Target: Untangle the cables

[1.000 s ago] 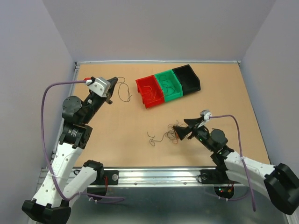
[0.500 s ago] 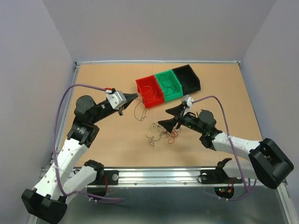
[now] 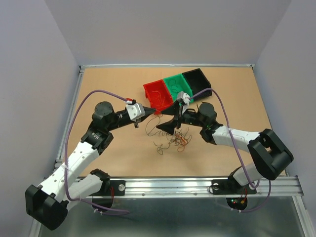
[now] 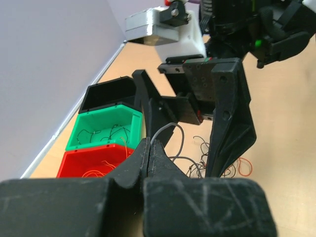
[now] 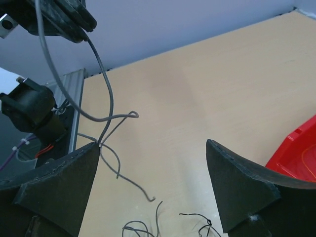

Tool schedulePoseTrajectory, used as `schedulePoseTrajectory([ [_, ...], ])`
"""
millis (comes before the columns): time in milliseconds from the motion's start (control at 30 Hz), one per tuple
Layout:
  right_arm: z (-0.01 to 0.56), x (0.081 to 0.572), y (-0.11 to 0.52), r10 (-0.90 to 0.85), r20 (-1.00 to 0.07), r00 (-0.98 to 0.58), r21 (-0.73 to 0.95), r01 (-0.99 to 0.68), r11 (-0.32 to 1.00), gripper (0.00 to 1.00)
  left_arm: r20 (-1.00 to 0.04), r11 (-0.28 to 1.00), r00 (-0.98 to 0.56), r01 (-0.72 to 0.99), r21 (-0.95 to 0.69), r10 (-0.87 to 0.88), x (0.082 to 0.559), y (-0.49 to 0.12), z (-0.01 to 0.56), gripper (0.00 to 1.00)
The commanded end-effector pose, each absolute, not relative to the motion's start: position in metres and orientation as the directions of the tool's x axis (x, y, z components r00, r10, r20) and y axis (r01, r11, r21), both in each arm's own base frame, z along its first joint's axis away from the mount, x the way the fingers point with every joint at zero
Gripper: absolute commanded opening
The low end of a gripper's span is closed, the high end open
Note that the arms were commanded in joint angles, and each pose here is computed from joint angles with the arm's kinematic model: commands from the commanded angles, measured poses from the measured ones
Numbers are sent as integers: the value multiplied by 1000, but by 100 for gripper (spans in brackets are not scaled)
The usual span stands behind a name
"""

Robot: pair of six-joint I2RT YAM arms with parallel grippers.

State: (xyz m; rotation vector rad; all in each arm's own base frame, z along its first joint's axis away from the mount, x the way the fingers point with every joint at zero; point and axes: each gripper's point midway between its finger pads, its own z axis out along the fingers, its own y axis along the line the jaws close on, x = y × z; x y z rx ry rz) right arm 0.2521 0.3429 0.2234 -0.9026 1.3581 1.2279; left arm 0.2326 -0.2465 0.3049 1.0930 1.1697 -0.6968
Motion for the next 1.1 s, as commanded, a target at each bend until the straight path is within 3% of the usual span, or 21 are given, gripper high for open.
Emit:
schedulePoseTrajectory([
  [0, 248, 245, 360, 131, -986, -101, 110, -992, 63, 92, -942, 312, 332, 891, 331, 51, 224, -253, 317, 0],
  [167, 245, 237, 365, 123, -988, -96, 96, -995, -8, 91, -945, 308, 323, 896, 321, 47, 224, -254, 316, 0],
  [767, 269, 228, 366, 186, -982, -4, -8, -998, -62, 93, -951, 216, 307, 927, 307, 31, 209, -260, 312, 0],
  [1033, 272, 215, 359, 188, -982, 20, -39, -995, -96, 94, -952, 254, 303, 919, 301, 34, 216, -257, 315, 0],
  [1067, 273, 213, 359, 188, -982, 23, -43, -994, -104, 89, -954, 269, 298, 917, 296, 35, 219, -256, 316, 0],
])
